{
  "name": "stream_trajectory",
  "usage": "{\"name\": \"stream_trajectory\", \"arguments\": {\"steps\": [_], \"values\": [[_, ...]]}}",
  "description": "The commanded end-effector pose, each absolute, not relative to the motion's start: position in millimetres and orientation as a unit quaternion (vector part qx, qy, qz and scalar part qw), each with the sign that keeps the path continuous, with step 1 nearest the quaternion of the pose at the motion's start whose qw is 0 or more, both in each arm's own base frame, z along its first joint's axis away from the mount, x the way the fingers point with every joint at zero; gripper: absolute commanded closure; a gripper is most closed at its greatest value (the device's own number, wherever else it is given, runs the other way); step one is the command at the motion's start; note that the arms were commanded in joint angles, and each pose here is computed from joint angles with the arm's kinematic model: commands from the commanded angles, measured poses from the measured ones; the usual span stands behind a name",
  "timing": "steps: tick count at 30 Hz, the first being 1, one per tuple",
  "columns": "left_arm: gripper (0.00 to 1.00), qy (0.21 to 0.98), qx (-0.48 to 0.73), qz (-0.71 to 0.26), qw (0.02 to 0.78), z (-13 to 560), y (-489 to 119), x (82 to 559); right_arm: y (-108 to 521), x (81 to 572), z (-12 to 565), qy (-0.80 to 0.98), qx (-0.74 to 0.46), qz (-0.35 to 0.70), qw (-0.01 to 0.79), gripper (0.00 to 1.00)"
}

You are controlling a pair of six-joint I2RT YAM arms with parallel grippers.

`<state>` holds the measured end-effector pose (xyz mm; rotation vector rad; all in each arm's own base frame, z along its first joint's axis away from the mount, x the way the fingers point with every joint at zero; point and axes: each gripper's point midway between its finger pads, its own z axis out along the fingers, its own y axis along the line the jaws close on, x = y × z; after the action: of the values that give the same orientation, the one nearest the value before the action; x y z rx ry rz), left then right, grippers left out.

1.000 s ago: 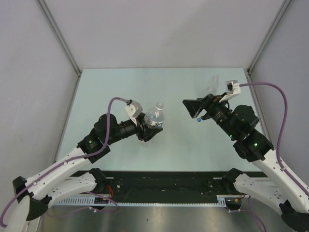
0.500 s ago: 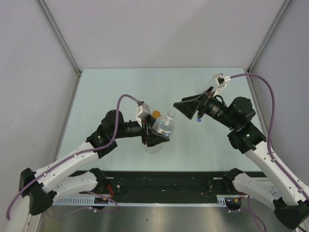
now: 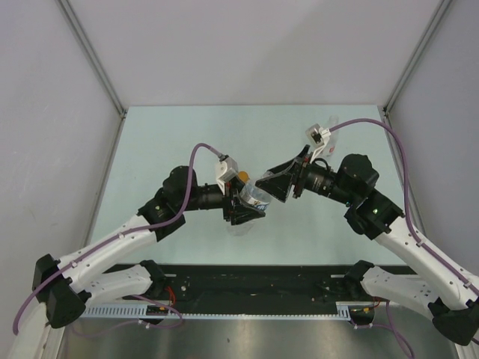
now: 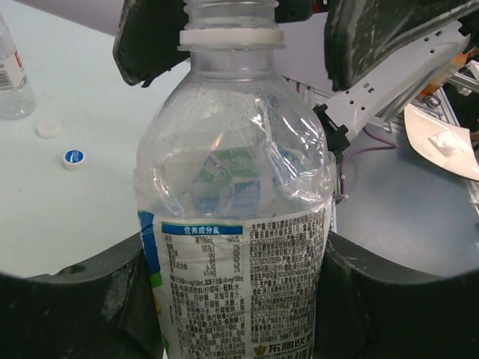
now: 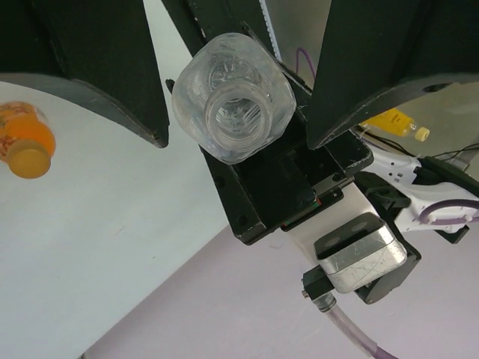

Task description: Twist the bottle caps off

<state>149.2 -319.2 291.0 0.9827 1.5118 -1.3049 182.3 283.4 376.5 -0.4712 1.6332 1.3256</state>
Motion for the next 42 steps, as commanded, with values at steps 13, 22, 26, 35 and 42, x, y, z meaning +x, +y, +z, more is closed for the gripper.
{"name": "stream_trajectory", "arguments": {"steps": [13, 22, 26, 35, 42], "values": [[0.89, 0.585, 0.406, -0.532, 0.458, 308.5, -320.2, 148.2, 284.7, 172.6, 369.8, 0.672, -0.228, 0.522, 0.472, 0.79], [0.0, 0.633, 0.38, -0.472, 0.482, 310.2, -306.7, 167.8, 277.8, 177.5, 375.2, 0.672, -0.212, 0.509, 0.495, 1.0], [0.0, 0.62, 0.398, -0.46, 0.496, 322.1, -297.4, 161.1, 271.3, 181.9, 380.9, 0.671, -0.201, 0.497, 0.512, 1.0], [0.0, 0.607, 0.355, -0.424, 0.571, 369.0, -262.7, 160.4, 222.6, 226.5, 399.6, 0.696, -0.117, 0.394, 0.589, 1.0], [0.0, 0.601, 0.287, -0.367, 0.649, 422.0, -232.3, 181.5, 176.7, 270.6, 393.2, 0.717, -0.023, 0.272, 0.642, 1.0]]}}
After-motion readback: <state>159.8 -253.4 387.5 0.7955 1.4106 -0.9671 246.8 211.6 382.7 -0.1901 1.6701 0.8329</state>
